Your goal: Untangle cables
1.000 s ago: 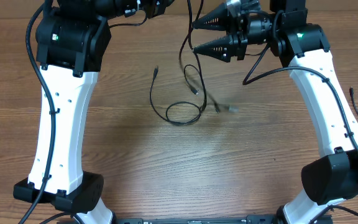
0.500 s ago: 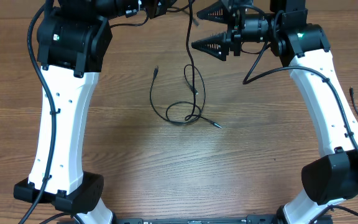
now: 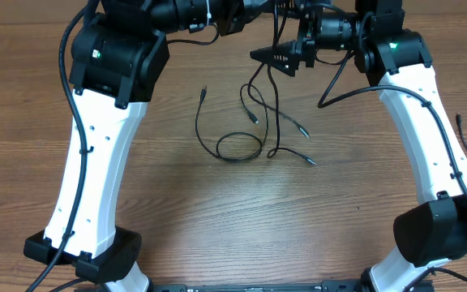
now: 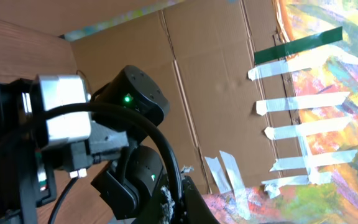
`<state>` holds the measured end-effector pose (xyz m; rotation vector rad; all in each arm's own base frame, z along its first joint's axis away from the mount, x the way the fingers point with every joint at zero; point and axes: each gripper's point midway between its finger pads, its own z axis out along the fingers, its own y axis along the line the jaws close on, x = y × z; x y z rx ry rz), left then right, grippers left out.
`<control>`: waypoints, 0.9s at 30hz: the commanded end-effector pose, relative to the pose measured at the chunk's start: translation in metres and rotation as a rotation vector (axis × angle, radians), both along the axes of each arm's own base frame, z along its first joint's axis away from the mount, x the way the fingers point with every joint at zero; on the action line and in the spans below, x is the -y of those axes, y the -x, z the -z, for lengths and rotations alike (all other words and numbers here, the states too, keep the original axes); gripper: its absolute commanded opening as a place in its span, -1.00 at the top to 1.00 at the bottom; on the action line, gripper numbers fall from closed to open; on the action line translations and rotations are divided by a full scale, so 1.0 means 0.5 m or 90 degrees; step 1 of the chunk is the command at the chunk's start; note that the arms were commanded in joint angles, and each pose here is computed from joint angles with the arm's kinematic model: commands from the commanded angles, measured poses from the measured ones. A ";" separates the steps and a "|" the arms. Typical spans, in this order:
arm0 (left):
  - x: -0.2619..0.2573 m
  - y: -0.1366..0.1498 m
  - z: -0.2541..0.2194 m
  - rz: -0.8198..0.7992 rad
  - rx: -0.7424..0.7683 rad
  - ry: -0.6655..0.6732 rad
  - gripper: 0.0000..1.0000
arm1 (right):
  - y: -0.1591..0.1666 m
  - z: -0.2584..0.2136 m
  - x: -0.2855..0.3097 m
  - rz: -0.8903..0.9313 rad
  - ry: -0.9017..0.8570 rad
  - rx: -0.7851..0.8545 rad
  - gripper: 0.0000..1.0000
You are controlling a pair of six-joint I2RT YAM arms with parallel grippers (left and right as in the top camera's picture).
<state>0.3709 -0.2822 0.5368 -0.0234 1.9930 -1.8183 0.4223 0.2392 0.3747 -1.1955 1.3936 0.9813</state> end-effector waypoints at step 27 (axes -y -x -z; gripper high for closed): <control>-0.081 -0.073 0.002 -0.116 -0.016 0.000 0.92 | 0.137 -0.062 -0.013 -0.253 -0.106 -0.001 -0.37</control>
